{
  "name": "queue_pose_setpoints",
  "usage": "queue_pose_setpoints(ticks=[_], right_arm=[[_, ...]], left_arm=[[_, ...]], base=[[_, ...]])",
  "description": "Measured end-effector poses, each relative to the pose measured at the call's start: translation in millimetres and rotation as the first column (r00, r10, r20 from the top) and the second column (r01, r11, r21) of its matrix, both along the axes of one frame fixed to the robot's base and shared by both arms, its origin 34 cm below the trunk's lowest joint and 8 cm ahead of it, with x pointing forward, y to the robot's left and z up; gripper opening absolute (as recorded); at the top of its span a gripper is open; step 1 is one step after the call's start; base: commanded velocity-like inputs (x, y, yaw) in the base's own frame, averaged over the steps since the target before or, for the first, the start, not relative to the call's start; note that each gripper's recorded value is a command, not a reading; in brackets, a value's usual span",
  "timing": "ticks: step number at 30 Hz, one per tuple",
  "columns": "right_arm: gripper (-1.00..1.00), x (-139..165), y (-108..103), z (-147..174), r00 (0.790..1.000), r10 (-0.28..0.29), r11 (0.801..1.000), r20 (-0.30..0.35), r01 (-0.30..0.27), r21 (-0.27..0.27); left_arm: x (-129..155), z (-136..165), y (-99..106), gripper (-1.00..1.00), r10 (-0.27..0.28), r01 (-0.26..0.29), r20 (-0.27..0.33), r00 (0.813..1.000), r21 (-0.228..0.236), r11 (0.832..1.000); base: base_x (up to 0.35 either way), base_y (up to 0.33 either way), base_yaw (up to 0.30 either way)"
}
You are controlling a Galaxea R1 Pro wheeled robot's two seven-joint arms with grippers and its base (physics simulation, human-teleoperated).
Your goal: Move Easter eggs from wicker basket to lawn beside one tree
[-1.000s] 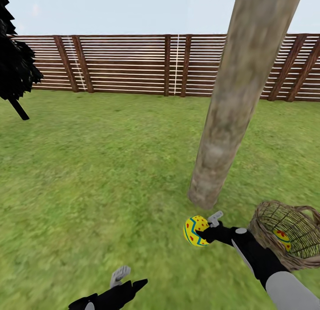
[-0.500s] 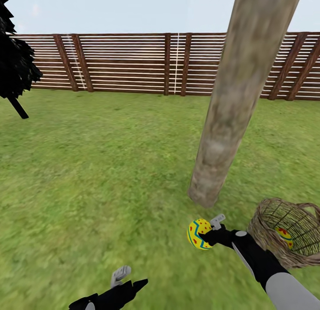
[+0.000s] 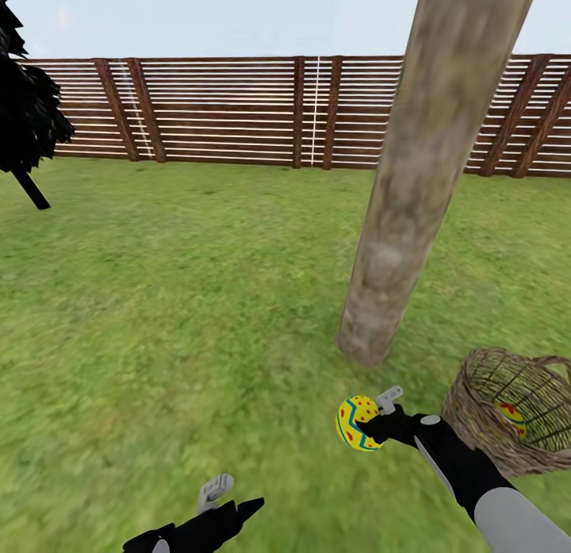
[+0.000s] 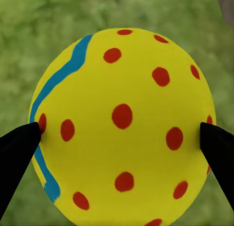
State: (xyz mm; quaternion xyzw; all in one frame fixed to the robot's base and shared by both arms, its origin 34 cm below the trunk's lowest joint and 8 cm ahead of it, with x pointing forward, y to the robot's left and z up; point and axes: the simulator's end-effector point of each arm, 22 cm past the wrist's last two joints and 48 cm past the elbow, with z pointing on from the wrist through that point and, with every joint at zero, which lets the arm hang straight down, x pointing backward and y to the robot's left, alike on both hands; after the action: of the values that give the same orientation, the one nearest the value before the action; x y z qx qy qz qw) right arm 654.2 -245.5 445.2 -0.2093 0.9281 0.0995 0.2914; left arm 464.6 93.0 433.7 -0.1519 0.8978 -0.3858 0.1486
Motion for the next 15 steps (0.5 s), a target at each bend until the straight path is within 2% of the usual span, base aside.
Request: queue_pose_setpoints(ticks=[15], right_arm=[[-1.00,-6,0,-31,1.000,0.002,1.000,0.001,-0.002,-0.001]], left_arm=[[-6,-31,0,1.00,0.000,0.000,0.001,1.000,0.000,1.000]], base=[[0.000,0.000,0.000]])
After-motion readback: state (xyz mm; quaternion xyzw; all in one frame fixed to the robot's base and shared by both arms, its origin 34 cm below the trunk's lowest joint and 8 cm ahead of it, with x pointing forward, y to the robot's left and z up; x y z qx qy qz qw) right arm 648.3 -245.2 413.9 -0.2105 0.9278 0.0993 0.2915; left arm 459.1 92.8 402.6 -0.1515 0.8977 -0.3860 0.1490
